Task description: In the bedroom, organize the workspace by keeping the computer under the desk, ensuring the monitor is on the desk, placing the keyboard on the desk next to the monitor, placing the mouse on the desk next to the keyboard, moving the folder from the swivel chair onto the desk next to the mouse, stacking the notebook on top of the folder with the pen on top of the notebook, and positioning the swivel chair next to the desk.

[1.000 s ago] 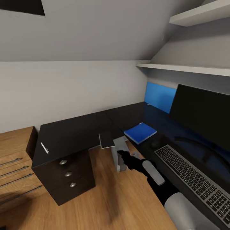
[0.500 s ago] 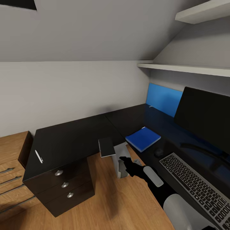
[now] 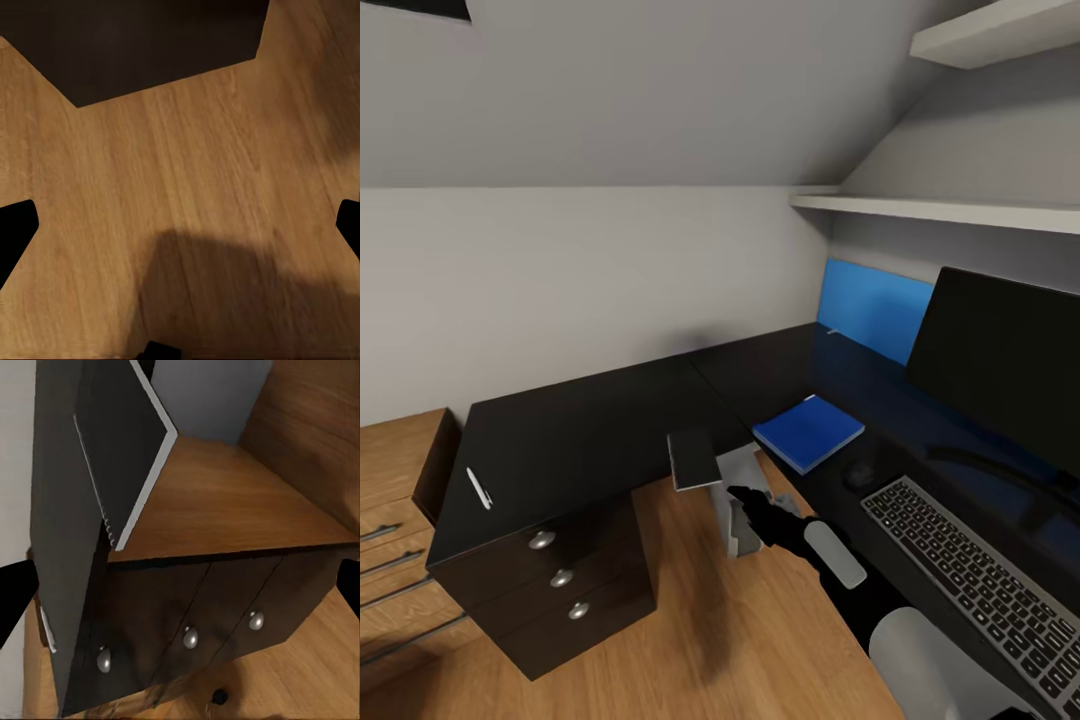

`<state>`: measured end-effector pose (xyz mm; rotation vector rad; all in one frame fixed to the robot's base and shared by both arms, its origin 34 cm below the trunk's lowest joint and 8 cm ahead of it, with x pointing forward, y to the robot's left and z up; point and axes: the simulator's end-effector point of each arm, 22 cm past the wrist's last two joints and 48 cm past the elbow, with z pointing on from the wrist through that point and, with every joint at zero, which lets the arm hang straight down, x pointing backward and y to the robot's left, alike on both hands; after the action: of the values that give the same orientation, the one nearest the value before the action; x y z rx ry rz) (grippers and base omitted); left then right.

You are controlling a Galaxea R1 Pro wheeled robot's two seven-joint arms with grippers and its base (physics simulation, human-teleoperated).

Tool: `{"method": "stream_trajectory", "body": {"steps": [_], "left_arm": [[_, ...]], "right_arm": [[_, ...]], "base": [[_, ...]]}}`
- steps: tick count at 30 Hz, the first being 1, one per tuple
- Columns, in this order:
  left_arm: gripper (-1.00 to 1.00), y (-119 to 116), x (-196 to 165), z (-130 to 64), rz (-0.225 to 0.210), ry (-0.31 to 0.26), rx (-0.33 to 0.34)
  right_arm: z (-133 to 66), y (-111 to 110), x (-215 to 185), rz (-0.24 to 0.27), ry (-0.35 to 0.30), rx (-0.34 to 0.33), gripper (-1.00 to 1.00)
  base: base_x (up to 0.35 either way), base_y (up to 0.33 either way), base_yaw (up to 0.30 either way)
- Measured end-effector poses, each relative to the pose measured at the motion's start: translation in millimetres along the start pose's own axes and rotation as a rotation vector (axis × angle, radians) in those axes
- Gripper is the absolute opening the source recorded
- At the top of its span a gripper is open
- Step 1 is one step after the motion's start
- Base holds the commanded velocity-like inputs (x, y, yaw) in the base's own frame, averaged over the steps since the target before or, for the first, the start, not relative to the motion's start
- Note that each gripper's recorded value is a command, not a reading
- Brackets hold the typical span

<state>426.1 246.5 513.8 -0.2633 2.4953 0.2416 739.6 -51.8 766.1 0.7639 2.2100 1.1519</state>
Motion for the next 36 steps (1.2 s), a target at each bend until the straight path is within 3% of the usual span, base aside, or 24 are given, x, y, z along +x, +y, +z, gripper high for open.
{"method": "stream_trajectory", "body": {"steps": [4, 6, 16, 20, 24, 28, 32, 36], "left_arm": [[1.0, 5.5, 10.5, 7.1, 0.019, 0.033, -0.013], [1.0, 18.9, 19.1, 13.2, 0.028, 0.073, -0.047], [1.0, 20.8, 30.7, 27.1, 0.027, 0.08, -0.056], [1.0, 24.2, 35.6, 33.2, 0.028, 0.084, -0.063], [1.0, 53.6, 62.5, 40.8, -0.017, 0.208, -0.134], [1.0, 57.2, 71.6, 51.7, -0.061, 0.243, -0.074], [1.0, 52.3, 61.5, 63.9, -0.098, 0.187, 0.007], [1.0, 58.5, 29.6, 75.4, -0.128, 0.029, 0.03]], "right_arm": [[3.3, -4.3, 1.3, -0.005, 0.0, -0.006, 1.0], [4.6, -6.5, 1.3, -0.006, -0.001, -0.01, 1.0], [12.5, -19.1, 4.3, -0.01, -0.004, -0.013, 1.0], [14.6, -18.1, 3.7, -0.008, -0.007, -0.047, 1.0], [16.3, -11.6, 4.5, -0.009, -0.008, -0.107, 1.0], [19.0, -14.7, 5.9, -0.01, -0.008, -0.121, 1.0], [22.0, -19.8, 7.6, -0.011, -0.008, -0.126, 1.0], [25.2, -25.4, 9.5, -0.011, -0.008, -0.129, 1.0]], "base": [[0.0, 0.0, -0.03], [0.0, 0.0, -0.003], [0.0, 0.0, 0.0], [0.0, 0.0, 0.0], [0.0, 0.0, 0.0], [0.0, 0.0, 0.0], [0.0, 0.0, 0.0], [0.0, 0.0, 0.0]]}}
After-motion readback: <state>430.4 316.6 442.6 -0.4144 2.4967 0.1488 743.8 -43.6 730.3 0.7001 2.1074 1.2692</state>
